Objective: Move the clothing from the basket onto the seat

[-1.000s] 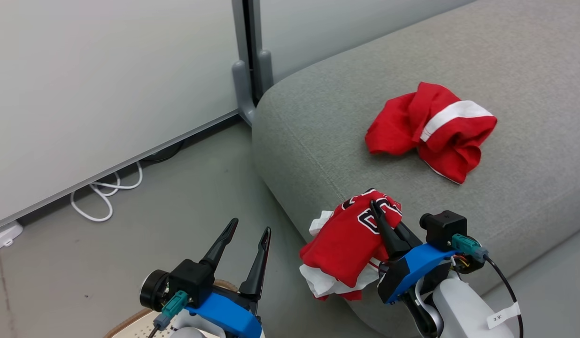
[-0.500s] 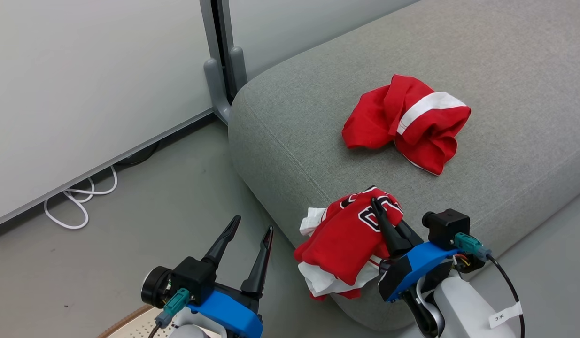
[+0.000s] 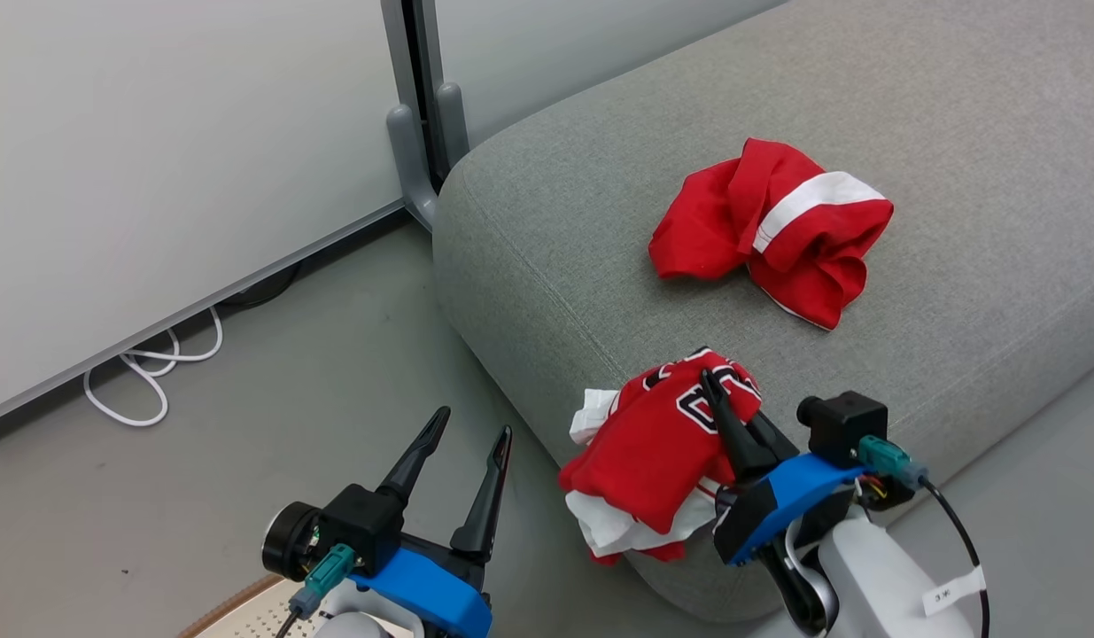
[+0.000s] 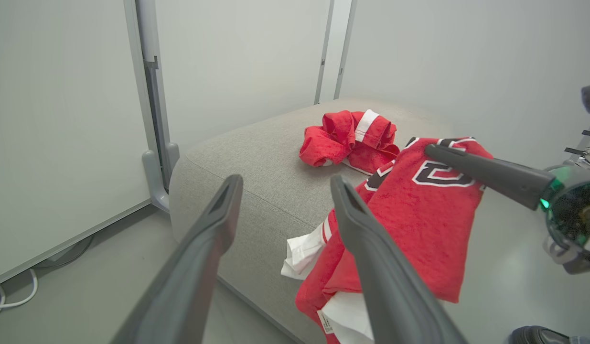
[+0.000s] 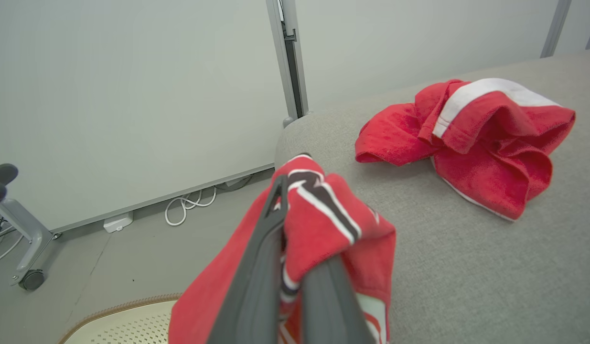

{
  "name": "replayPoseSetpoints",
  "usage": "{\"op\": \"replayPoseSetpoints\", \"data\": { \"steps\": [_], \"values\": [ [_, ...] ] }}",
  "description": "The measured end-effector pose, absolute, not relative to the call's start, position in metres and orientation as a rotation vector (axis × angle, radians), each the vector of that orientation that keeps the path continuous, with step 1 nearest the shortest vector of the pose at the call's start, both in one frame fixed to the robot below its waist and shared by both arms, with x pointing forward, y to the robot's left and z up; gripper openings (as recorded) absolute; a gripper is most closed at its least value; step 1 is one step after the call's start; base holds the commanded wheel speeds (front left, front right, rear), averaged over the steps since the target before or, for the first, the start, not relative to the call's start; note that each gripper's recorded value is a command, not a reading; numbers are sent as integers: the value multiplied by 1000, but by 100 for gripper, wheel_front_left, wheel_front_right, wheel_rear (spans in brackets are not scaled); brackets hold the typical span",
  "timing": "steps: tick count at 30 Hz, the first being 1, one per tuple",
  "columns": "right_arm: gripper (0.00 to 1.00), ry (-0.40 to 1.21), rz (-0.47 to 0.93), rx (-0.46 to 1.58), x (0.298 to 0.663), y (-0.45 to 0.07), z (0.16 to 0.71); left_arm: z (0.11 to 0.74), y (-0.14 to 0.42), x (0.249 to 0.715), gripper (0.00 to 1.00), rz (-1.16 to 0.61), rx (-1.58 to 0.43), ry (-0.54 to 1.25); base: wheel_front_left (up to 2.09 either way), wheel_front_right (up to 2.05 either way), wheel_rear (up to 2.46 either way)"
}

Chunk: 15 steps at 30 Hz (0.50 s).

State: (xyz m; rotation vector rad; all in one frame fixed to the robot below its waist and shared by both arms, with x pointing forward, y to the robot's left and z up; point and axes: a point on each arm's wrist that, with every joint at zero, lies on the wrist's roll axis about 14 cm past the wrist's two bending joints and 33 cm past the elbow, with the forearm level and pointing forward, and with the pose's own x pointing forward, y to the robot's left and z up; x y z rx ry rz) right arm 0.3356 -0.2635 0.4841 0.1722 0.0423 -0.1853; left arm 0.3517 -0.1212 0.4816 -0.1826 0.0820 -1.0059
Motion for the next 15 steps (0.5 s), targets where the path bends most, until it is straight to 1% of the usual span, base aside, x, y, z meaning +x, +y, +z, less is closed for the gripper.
{"op": "replayPoseSetpoints", "data": {
  "steps": [5, 15],
  "values": [
    [0, -3, -175, 127, 352, -269, 505, 479, -119, 355, 100, -1000, -182, 86, 0, 0, 0],
    [0, -166, -245, -49, 411, -321, 602, 469, -117, 365, 100, -1007, -182, 94, 0, 0, 0]
  ]
}}
